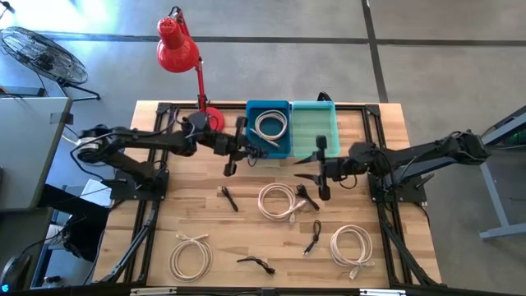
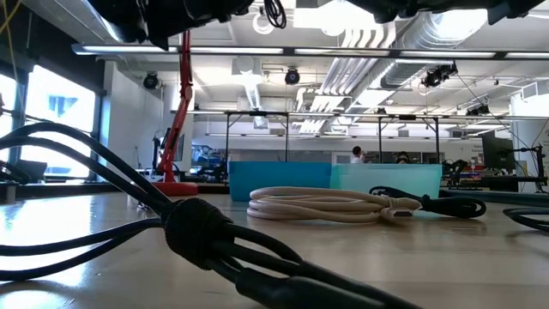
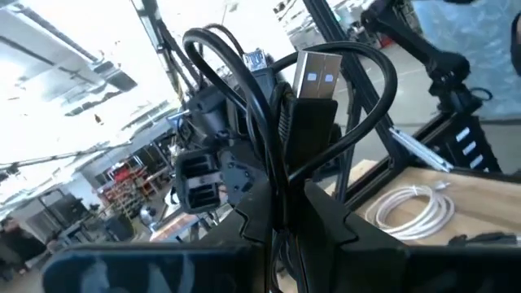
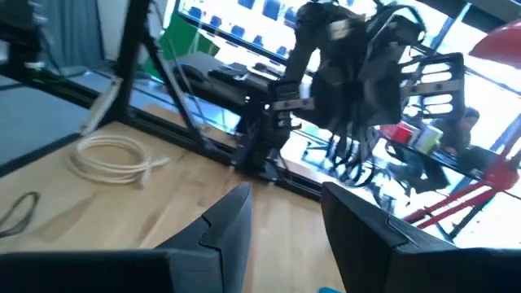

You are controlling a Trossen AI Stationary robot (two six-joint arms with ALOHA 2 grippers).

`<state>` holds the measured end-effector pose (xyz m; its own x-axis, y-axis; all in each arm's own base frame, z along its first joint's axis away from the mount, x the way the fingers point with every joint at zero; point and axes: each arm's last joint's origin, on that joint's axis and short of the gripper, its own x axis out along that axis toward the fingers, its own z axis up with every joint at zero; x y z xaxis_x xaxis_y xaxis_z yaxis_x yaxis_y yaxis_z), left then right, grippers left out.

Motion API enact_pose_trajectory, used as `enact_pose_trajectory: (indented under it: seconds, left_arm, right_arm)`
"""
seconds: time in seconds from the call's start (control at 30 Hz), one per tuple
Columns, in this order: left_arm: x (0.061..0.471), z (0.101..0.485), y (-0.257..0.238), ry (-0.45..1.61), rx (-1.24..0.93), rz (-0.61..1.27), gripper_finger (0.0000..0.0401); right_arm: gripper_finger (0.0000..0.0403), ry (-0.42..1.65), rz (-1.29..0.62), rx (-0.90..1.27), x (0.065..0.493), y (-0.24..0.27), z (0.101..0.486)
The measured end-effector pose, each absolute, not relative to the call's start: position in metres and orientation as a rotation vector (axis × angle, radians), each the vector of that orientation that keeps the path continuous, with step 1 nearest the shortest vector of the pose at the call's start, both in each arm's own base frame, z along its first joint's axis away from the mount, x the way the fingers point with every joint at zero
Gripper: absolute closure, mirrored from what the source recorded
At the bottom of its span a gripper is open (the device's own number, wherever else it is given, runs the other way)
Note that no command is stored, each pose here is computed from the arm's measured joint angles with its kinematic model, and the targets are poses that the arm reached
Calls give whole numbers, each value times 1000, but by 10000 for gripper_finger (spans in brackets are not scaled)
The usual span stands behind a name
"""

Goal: Pick & Place USB Port
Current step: Put the black charger cable into the green bin

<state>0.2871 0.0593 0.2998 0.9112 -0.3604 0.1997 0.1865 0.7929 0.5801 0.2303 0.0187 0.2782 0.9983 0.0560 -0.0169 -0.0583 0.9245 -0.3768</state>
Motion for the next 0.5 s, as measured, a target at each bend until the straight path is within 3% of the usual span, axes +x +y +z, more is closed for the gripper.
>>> enact_pose_trajectory:
  seconds: [0.23, 0.5]
  left_arm:
    - [298, 293, 61, -328, 600, -357, 372]
    - [318, 305, 51, -350, 626, -435, 372]
  right_arm:
    - [256, 23, 41, -371, 241, 12, 281]
    - [213, 59, 6, -365, 254, 3, 278]
